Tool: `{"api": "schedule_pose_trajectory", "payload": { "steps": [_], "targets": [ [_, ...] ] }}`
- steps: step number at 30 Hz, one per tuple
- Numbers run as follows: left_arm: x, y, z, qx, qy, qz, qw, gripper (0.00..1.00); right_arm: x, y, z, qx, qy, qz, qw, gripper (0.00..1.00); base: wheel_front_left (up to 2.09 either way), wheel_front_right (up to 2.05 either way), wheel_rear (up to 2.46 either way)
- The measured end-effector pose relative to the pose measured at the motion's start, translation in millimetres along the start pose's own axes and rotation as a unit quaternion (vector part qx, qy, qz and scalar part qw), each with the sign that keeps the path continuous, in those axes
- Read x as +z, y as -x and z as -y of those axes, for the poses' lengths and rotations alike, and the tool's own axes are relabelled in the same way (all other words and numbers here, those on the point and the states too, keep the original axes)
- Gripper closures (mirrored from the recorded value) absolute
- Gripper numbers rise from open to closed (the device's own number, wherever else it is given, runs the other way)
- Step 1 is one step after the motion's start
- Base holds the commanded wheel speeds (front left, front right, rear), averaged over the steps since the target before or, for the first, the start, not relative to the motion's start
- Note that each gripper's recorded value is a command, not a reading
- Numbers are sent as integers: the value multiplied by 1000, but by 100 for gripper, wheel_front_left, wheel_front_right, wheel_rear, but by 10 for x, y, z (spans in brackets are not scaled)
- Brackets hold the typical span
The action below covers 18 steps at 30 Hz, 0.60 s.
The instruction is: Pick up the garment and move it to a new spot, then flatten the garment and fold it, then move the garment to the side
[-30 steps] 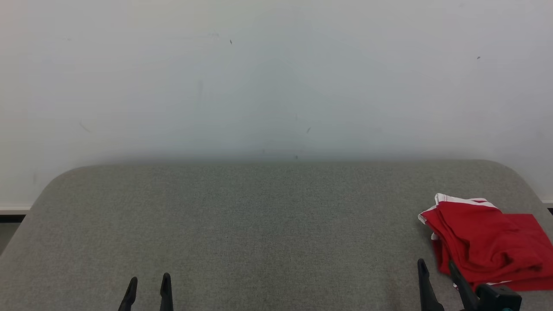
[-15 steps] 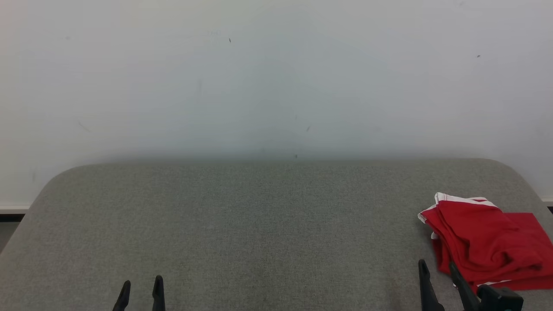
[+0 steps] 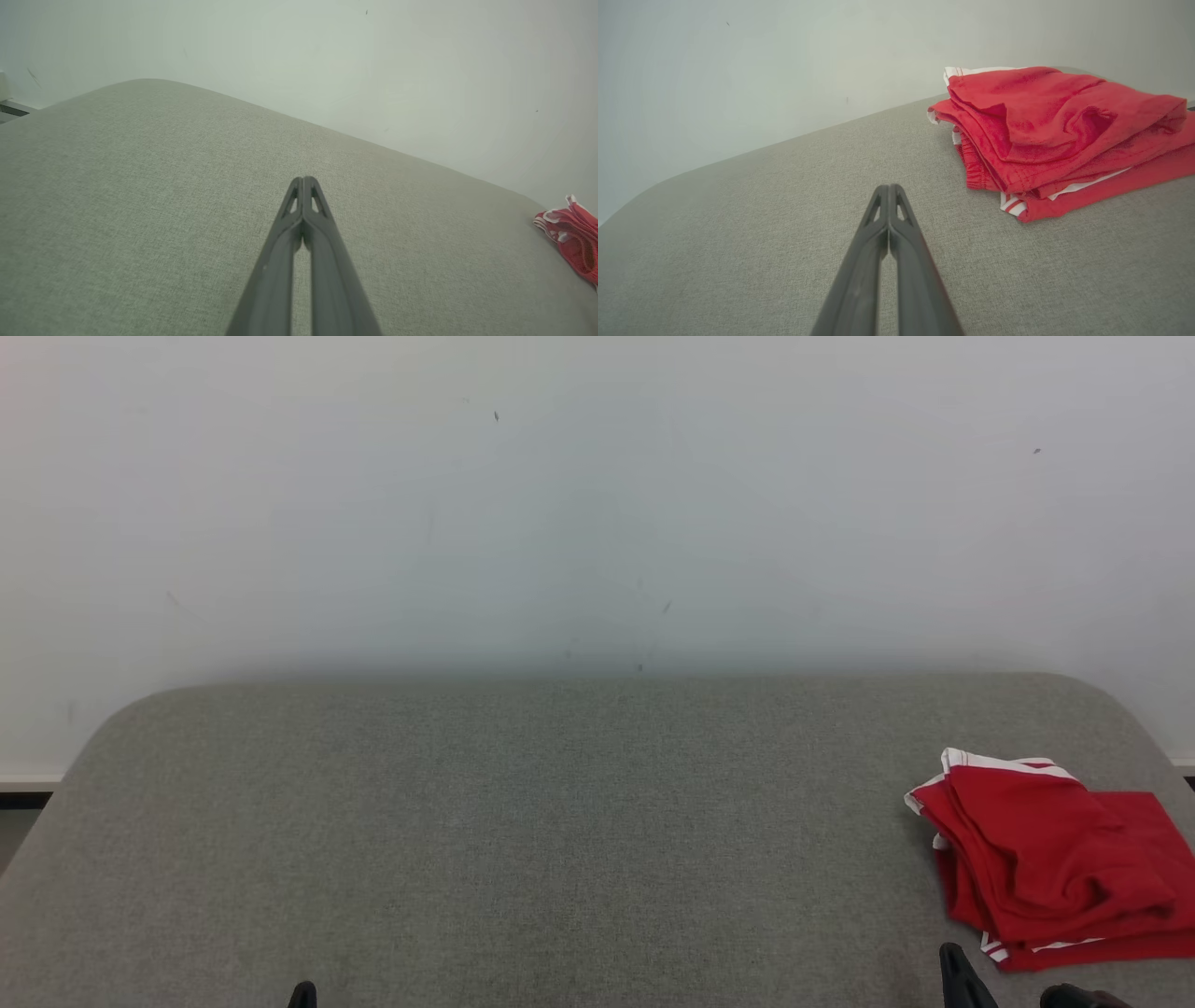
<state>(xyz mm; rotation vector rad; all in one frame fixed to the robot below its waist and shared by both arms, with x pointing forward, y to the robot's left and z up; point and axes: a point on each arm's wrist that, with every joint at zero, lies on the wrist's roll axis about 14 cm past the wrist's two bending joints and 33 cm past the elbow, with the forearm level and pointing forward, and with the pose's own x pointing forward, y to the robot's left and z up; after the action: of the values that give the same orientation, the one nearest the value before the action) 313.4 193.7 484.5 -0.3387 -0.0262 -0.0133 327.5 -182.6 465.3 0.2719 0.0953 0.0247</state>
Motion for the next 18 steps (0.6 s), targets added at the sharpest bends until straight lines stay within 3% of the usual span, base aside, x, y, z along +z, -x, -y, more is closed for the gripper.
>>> {"api": "schedule_pose_trajectory", "payload": {
  "steps": [18],
  "targets": [
    [29,-171,-20,22,145,-9,989,100,132,-64,101,-23,-161,17,986,100,0,0,0]
  ]
}}
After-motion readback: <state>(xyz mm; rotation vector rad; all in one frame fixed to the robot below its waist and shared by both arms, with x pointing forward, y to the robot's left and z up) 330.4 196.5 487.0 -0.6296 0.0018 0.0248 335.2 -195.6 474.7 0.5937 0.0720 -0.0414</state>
